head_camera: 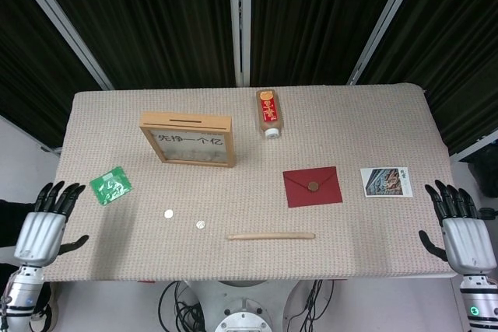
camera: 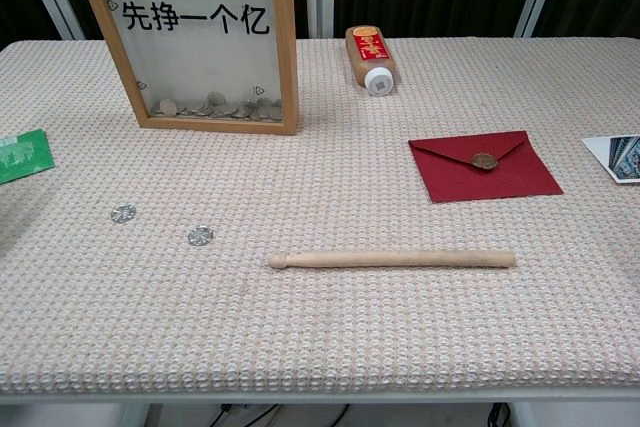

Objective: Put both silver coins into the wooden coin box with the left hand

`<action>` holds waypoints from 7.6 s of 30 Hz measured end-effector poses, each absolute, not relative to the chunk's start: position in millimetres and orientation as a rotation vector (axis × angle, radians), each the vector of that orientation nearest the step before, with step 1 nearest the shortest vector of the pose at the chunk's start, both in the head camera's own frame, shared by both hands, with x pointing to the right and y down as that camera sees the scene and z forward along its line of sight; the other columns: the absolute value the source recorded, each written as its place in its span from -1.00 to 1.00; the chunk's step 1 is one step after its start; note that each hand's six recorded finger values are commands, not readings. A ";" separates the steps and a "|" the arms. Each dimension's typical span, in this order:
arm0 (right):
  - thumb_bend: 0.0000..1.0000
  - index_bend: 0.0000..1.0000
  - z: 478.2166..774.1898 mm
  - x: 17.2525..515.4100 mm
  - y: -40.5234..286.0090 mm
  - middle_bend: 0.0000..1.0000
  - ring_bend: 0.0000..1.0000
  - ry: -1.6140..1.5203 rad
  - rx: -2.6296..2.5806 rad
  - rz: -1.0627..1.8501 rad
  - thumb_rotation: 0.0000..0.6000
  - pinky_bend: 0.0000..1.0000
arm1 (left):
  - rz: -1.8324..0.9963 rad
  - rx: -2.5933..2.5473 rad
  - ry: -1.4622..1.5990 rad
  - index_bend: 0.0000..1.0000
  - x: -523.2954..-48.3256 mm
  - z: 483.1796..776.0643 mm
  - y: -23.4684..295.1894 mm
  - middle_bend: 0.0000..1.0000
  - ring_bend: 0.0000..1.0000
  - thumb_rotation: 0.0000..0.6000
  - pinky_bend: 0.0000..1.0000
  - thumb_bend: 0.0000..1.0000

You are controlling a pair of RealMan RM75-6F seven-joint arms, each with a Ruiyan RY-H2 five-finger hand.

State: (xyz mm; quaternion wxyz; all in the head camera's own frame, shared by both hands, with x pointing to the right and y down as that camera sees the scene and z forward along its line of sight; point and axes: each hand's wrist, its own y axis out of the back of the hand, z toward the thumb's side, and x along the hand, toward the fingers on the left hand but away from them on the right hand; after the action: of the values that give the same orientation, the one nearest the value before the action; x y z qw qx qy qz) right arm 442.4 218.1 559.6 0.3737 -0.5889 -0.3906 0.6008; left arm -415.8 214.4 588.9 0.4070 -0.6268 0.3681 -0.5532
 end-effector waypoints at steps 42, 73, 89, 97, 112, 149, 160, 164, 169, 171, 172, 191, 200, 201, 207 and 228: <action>-0.49 -1.00 537.0 457.8 213.7 -1.00 -1.00 -1.058 -1.410 1.542 1.00 -1.00 | -1.171 -1.866 0.737 -0.33 -286.7 711.8 203.5 -0.64 -0.97 1.00 -0.89 -0.43; -0.37 -1.00 543.2 461.3 214.0 -1.00 -1.00 -1.052 -1.406 1.544 1.00 -1.00 | -1.264 -1.887 0.713 -0.17 -290.8 733.0 208.2 -0.64 -0.97 1.00 -0.89 -0.43; -0.37 -1.00 547.1 462.7 213.8 -1.00 -1.00 -1.046 -1.413 1.554 1.00 -1.00 | -1.278 -1.895 0.700 -0.23 -289.5 739.5 208.5 -0.64 -0.97 1.00 -0.89 -0.43; -0.37 -1.00 548.3 462.2 215.3 -1.00 -1.00 -1.039 -1.416 1.558 1.00 -1.00 | -1.273 -1.891 0.698 -0.22 -287.0 741.0 207.5 -0.64 -0.97 1.00 -0.90 -0.43; -0.37 -1.00 549.0 463.8 215.2 -1.00 -1.00 -1.042 -1.421 1.561 1.00 -1.00 | -1.263 -1.879 0.708 -0.15 -281.9 749.2 202.6 -0.61 -0.97 1.00 -0.90 -0.43; -0.37 -1.00 552.6 467.3 216.3 -1.00 -1.00 -1.041 -1.426 1.585 1.00 -1.00 | -1.204 -1.795 0.755 0.00 -282.5 747.3 185.5 -0.53 -0.90 1.00 -0.88 -0.43; -0.37 -1.00 552.7 468.3 216.0 -1.00 -1.00 -1.042 -1.427 1.587 1.00 -1.00 | -1.188 -1.802 0.773 0.05 -279.6 747.0 182.7 -0.51 -0.90 1.00 -0.87 -0.30; -0.37 -1.00 553.7 468.8 215.8 -1.00 -1.00 -1.041 -1.429 1.590 1.00 -1.00 | -1.187 -1.805 0.771 0.07 -279.2 747.5 182.2 -0.50 -0.90 1.00 -0.87 -0.25; -0.37 -1.00 554.1 469.3 216.1 -1.00 -1.00 -1.040 -1.430 1.593 1.00 -1.00 | -1.195 -1.812 0.772 0.11 -279.5 748.6 181.8 -0.50 -0.90 1.00 -0.87 -0.17; -0.37 -1.00 553.8 469.7 215.8 -1.00 -1.00 -1.041 -1.429 1.594 1.00 -1.00 | -1.199 -1.815 0.775 0.13 -279.5 748.8 181.8 -0.50 -0.90 1.00 -0.87 -0.15; -0.37 -1.00 553.7 469.7 215.8 -1.00 -1.00 -1.041 -1.429 1.594 1.00 -1.00 | -1.200 -1.815 0.776 0.14 -279.6 748.7 181.7 -0.50 -0.90 1.00 -0.87 -0.15; -0.37 -1.00 549.1 469.2 212.8 -1.00 -1.00 -1.061 -1.418 1.575 1.00 -1.00 | -1.077 -1.862 0.949 0.22 -275.7 679.6 172.7 -0.46 -0.90 1.00 -0.78 -0.14; -0.37 -1.00 544.4 463.6 210.7 -1.00 -1.00 -1.061 -1.409 1.547 1.00 -1.00 | -0.952 -1.867 1.060 0.23 -263.7 594.9 125.6 -0.44 -0.90 1.00 -0.77 -0.14; -0.37 -1.00 543.4 463.8 210.5 -1.00 -1.00 -1.063 -1.406 1.545 1.00 -1.00 | -0.941 -1.852 1.062 0.23 -262.2 586.1 116.6 -0.44 -0.90 1.00 -0.77 -0.14; -0.37 -1.00 538.5 467.0 210.0 -1.00 -1.00 -1.082 -1.392 1.541 1.00 -1.00 | -0.923 -1.825 1.091 0.23 -247.1 554.2 64.9 -0.44 -0.90 1.00 -0.77 -0.14; -0.37 -1.00 541.6 473.3 209.0 -1.00 -1.00 -1.101 -1.385 1.561 1.00 -1.00 | -1.271 -1.962 1.166 0.24 -218.5 593.3 -46.2 -0.40 -0.74 1.00 -0.68 -0.14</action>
State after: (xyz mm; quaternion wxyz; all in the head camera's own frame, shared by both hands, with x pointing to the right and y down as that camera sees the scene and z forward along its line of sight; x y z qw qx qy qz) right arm 473.3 209.0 541.6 0.3810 -0.5427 -0.4315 0.6116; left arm -218.5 -46.2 593.3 0.2616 -0.7248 0.4310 -0.4695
